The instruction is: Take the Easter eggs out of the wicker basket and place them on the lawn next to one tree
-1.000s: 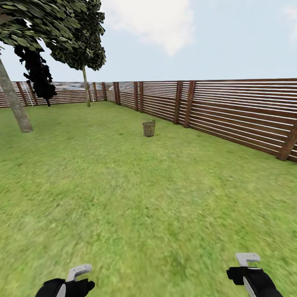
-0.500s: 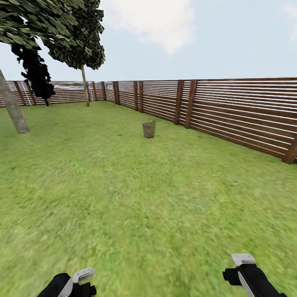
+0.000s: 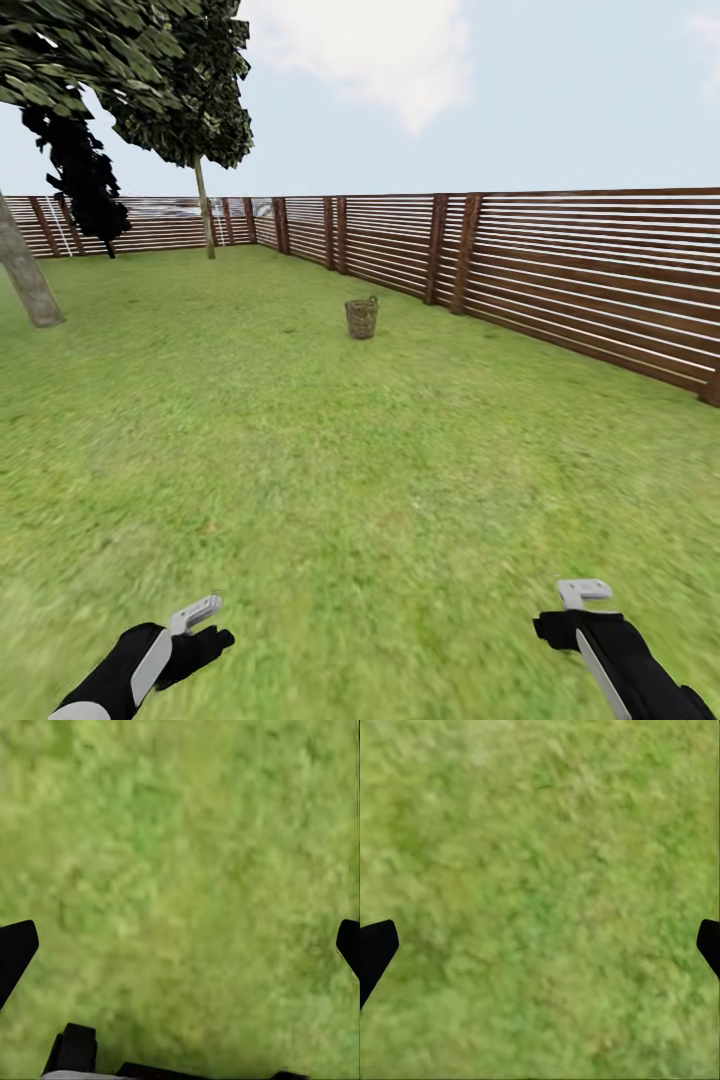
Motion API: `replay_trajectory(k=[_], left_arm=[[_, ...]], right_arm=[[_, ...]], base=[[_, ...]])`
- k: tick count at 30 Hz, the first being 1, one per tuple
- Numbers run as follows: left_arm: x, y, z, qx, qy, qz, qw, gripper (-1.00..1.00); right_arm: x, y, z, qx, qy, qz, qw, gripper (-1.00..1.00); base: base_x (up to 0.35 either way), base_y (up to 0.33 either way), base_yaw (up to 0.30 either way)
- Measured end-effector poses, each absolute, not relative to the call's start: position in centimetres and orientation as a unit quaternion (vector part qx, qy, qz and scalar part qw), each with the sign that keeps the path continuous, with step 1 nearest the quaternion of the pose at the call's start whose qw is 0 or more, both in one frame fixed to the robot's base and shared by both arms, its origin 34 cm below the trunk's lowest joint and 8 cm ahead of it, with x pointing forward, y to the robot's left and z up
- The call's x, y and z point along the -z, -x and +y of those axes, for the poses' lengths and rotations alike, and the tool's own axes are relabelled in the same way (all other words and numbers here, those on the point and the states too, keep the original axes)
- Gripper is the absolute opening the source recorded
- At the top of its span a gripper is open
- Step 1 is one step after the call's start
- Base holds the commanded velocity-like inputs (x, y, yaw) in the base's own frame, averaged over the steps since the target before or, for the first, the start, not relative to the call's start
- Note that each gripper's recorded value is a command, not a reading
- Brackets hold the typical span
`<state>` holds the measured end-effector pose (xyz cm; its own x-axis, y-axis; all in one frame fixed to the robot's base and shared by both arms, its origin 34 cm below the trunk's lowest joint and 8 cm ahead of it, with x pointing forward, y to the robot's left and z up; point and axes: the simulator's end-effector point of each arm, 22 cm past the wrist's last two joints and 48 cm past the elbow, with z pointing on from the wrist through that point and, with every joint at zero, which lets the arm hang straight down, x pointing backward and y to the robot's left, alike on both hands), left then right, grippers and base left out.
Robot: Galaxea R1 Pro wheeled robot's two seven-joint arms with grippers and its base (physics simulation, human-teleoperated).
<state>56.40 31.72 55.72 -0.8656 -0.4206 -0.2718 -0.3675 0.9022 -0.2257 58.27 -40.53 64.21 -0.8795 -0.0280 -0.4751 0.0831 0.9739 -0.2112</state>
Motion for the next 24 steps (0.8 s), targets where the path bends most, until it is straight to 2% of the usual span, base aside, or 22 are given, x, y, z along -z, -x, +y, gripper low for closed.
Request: replay_trajectory(k=[7, 24], left_arm=[[-54.8, -56.0, 29.6, 0.082, 0.187, 0.965, 0.162, 1.00], [-54.7, -55.8, 29.6, 0.081, 0.186, 0.966, 0.160, 1.00]], right_arm=[[-64.3, -58.5, -39.7, 0.112, -0.008, 0.962, 0.248, 1.00], [-63.9, -58.5, -38.5, 0.107, 0.002, 0.964, 0.245, 1.00]], base=[[0.345, 0.000, 0.000], [0.345, 0.000, 0.000]])
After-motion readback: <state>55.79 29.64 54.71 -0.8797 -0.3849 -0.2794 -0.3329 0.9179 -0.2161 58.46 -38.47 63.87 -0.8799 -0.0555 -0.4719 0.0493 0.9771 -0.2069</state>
